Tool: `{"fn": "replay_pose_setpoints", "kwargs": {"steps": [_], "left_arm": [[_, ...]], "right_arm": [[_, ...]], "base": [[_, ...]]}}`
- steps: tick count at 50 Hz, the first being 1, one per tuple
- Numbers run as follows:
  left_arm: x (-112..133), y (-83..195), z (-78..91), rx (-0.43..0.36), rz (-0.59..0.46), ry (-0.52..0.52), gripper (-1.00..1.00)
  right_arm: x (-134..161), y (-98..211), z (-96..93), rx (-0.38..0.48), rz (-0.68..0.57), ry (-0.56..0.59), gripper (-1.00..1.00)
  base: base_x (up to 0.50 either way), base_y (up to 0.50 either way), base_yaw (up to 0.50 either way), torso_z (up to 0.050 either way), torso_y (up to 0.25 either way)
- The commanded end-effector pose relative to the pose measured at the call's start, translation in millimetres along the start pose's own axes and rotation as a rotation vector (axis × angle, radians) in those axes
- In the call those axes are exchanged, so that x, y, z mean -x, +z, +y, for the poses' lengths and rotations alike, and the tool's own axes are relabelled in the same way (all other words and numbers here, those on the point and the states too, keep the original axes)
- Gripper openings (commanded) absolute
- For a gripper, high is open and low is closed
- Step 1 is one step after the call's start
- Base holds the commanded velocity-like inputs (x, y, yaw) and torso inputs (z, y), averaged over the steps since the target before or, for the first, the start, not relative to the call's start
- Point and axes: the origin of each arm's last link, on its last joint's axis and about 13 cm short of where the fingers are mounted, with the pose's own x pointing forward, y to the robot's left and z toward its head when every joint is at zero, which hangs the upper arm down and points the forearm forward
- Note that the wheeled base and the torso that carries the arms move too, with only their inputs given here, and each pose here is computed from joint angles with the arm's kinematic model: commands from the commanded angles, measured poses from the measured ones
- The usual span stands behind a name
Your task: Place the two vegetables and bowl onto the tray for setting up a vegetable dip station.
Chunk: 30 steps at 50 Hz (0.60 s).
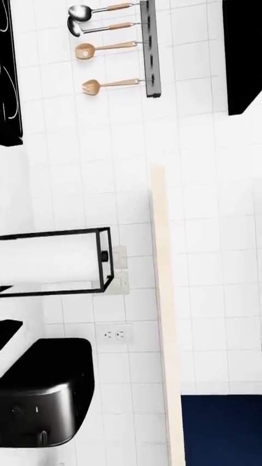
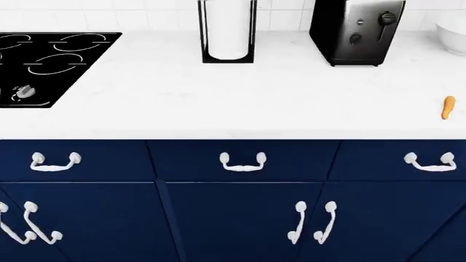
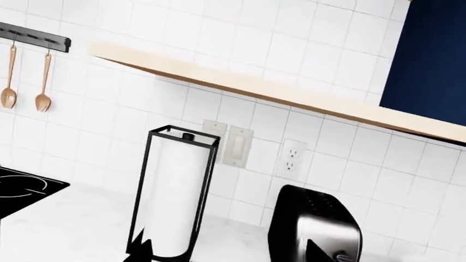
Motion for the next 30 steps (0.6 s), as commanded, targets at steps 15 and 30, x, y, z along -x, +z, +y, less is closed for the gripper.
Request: {"fn": "replay_pose_setpoints", "kwargs": {"steps": [15, 30], "left_arm": [[6.5, 4.8, 1.6, -0.014, -0.010, -0.004, 1.00], [6.4, 4.8, 0.9, -0.015, -0.011, -0.011, 1.00]], "right_arm": [[6.0, 4.8, -2.8, 0.032, -0.040, 0.009, 1.00], [6.0, 5.2, -2.8, 0.038, -0.046, 0.010, 1.00]], "base": [[-0.03, -0.50, 0.00, 0.000, 0.000], [-0.01, -0.50, 0.00, 0.000, 0.000]]}}
